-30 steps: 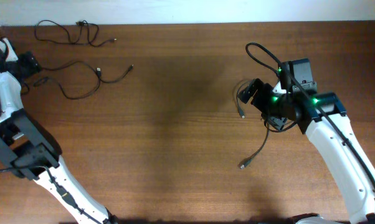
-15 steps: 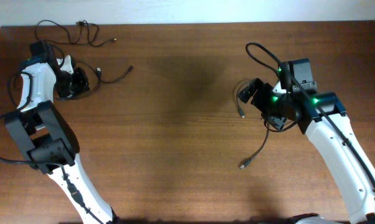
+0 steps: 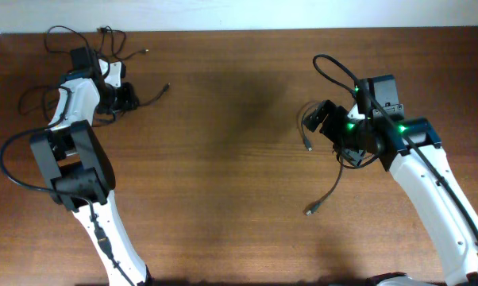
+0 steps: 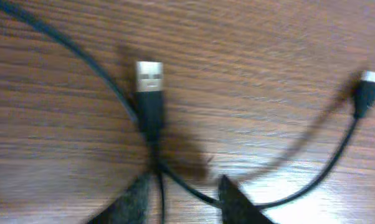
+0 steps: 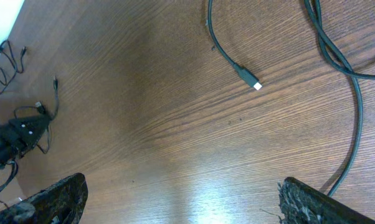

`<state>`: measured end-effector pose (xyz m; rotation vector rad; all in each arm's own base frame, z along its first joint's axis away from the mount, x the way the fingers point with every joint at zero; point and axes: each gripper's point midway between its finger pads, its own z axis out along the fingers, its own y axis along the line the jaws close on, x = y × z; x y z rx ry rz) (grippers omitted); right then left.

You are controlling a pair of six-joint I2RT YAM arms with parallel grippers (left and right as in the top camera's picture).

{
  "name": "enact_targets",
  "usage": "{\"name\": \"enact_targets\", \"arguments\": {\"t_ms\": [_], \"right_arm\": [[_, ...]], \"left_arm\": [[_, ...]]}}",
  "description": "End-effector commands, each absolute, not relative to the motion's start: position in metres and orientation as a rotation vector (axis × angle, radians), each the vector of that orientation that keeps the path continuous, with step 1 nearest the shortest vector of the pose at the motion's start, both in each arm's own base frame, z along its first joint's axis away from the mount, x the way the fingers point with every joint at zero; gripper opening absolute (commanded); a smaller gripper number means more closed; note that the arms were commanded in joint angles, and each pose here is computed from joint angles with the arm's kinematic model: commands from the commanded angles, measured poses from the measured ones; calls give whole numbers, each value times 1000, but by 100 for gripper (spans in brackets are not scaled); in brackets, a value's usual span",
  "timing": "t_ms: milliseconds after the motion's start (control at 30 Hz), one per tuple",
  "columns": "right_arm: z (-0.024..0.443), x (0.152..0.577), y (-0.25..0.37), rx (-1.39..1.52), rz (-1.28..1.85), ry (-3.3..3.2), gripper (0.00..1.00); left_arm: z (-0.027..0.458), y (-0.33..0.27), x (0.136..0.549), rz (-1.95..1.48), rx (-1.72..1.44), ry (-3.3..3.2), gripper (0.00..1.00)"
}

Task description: Untangle cables

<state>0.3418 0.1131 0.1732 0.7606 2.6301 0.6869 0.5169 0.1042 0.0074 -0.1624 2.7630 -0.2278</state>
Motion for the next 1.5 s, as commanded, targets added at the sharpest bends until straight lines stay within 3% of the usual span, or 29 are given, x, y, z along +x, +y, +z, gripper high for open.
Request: {"name": "enact_targets", "arguments": {"t_ms": [0,33,67,467,567,633,700,900,1067,1100,1133,1167,1200,1400,1467], "right_arm": [[176,343,114,741,694,2628,99],[176,343,114,741,694,2628,98],[176,343,114,741,693,2628,98],[176,342,114,742,692,2631,99],[176,342,114,742,692,2631,99],[175,341,114,744,690,2635,98],[175,341,114,746,688,2638,99],[175,341,113,746,684,2636,99],[175,341,113,745,684,2637,99],[175,341,113,744,684,2637,99],[175,341,113,733,682,2638,98],[175,341,113,710,677,2641,98],[175,341,113,710,676,2642,98],[175,342,113,709,678,2638,99],[175,342,114,708,679,2636,98]], "left_arm": [[-8,121,507,-88,-179,2822,20],[-9,124,507,-66,-182,2823,4],[-7,125,510,-59,-181,2806,0],[27,133,538,-75,-345,2674,0],[31,113,541,-245,-333,2657,9],[37,108,545,-305,-320,2635,0],[47,101,548,-415,-302,2603,0],[48,81,507,-550,100,2687,0],[32,101,474,-425,134,2851,0],[31,106,472,-404,121,2863,64],[31,108,472,-409,107,2862,72],[32,112,472,-413,40,2861,92],[35,112,474,-440,24,2845,99],[82,101,489,-621,34,2674,100],[87,91,484,-709,28,2667,87]]}}
